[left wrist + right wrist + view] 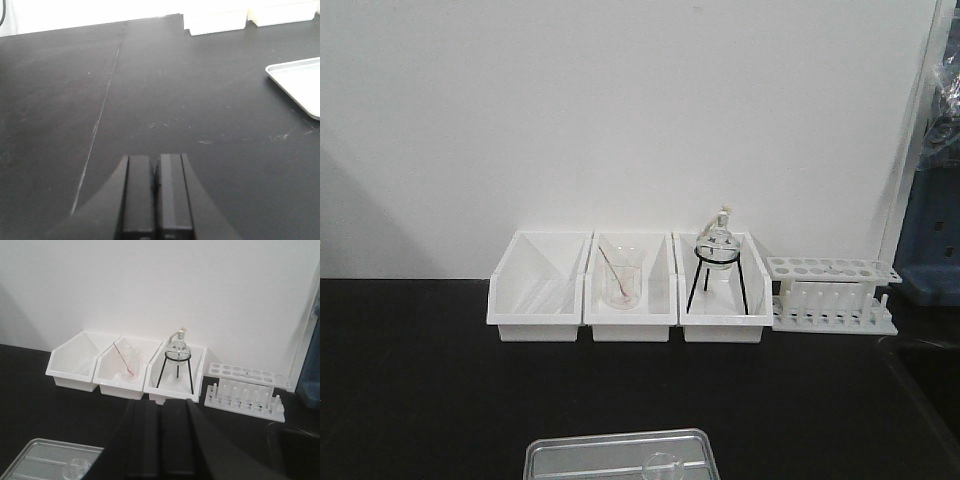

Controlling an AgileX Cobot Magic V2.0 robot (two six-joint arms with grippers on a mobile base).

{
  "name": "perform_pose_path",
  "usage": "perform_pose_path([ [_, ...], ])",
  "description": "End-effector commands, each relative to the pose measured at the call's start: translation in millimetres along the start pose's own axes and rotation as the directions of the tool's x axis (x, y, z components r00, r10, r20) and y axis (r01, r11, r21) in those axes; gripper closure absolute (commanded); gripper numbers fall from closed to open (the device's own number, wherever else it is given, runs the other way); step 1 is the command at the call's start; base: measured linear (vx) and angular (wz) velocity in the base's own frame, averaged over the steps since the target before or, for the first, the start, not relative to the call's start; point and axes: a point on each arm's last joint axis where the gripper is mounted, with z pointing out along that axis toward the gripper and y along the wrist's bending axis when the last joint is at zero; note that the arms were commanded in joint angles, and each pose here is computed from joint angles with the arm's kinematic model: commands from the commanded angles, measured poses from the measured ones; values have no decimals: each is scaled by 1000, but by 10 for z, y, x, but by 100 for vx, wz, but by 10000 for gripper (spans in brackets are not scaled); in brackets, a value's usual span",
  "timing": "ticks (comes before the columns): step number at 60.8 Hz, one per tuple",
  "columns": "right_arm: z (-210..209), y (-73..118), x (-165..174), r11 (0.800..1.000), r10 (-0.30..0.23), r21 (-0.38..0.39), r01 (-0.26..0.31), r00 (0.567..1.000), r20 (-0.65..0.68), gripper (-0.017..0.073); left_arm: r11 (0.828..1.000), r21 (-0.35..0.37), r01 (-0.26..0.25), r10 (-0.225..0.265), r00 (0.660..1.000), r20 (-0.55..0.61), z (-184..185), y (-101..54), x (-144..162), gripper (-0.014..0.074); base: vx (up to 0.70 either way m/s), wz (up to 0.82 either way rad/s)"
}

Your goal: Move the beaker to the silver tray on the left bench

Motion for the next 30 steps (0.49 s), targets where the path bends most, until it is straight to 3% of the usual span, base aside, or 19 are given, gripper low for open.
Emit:
perform_pose_path([
  [1, -62, 13, -81, 1000, 5, -26, -3, 996, 87, 573, 1000, 6, 3, -3, 998, 63, 16, -7, -9, 592, 0, 0],
  [5, -77, 23, 89, 999, 15, -48, -11, 997, 79, 573, 1000, 6, 3, -3, 998, 63, 16, -7, -9, 592, 0, 0],
  [13, -89, 49, 583, 994, -43, -91, 53, 992, 115, 573, 1000, 6, 3, -3, 998, 63, 16, -7, -9, 592, 0, 0],
  [18, -103, 28, 904, 995, -53, -71, 65, 987, 150, 573, 1000, 6, 3, -3, 998, 63, 16, -7, -9, 592, 0, 0],
  [25, -82, -60, 1351, 999, 20, 35, -26, 986, 165, 573, 1000, 6, 3, -3, 998, 63, 16, -7, -9, 592, 0, 0],
  [30, -102, -137, 1586, 985, 74, 139, -100, 981, 181, 573, 1000, 6, 3, -3, 998, 63, 16, -7, -9, 592, 0, 0],
])
